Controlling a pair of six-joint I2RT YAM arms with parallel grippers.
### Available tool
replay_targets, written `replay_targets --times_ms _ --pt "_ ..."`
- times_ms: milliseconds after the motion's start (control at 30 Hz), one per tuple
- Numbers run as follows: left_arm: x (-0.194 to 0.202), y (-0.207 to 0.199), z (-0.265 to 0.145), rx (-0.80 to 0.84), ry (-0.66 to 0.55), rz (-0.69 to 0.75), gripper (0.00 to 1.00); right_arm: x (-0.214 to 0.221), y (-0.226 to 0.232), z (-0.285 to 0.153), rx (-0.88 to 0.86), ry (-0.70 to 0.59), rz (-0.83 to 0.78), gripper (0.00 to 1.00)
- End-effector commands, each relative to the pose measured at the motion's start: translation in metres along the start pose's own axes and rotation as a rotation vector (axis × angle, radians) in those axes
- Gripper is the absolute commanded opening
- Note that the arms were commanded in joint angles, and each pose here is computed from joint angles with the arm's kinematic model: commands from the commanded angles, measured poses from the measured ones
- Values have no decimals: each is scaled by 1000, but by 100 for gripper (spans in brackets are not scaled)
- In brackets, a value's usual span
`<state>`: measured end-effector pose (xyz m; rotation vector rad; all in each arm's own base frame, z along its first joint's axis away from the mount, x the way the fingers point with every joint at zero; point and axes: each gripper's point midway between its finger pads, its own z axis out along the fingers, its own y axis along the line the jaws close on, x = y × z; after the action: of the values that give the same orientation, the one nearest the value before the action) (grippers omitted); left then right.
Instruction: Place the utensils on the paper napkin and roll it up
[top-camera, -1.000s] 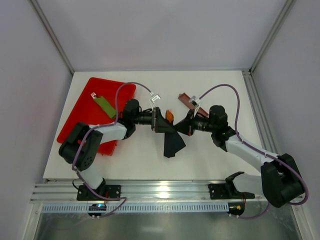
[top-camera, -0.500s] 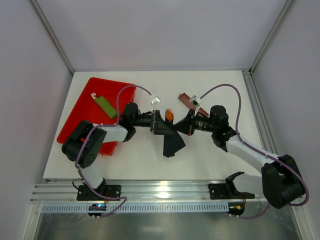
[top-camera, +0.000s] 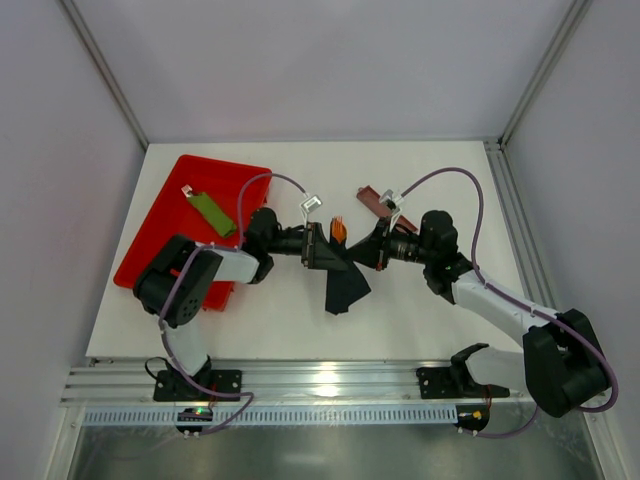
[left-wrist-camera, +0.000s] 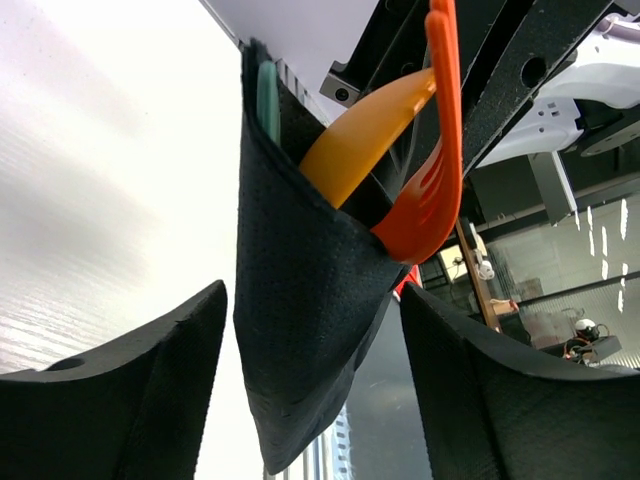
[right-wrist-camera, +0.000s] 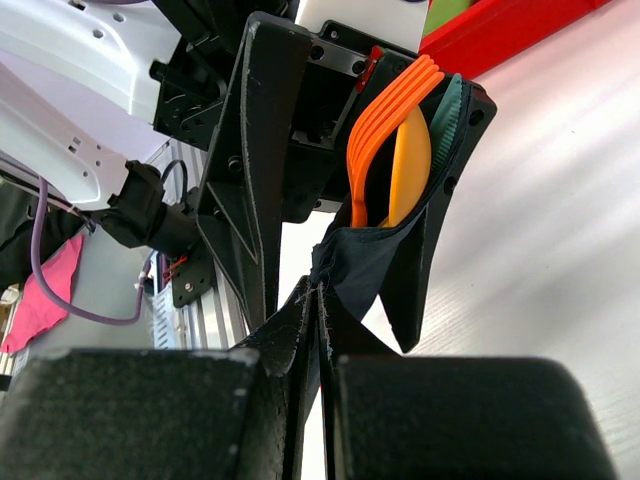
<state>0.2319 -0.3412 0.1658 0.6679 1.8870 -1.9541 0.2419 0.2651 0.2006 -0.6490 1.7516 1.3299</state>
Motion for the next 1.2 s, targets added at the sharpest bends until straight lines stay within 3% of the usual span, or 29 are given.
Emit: replay_targets --times_ms 0,100,467,633,667,767,867,1167 --pt "-7 -11 0 45 -4 64 68 -18 8 1 -36 -47 -67 4" --pt "-10 -12 0 50 -1 58 61 -17 6 2 -33 -44 -61 4" --pt "-15 -13 3 72 -10 34 19 -22 3 4 -7 -44 -36 5" --pt "-19 -5 5 40 -24 9 3 -29 -8 -4 125 -36 -6 25" --pt "-22 -1 6 23 -38 21 0 -29 -10 -7 149 -32 -16 36" --pt "-26 10 7 -37 -47 -13 0 -33 -15 -18 246 -29 -19 46" --pt "-31 23 8 -119 -53 -13 0 -31 -20 -31 346 -1 20 48" --pt "-59 42 3 -300 -160 1 0 -36 1 -34 363 -16 38 38"
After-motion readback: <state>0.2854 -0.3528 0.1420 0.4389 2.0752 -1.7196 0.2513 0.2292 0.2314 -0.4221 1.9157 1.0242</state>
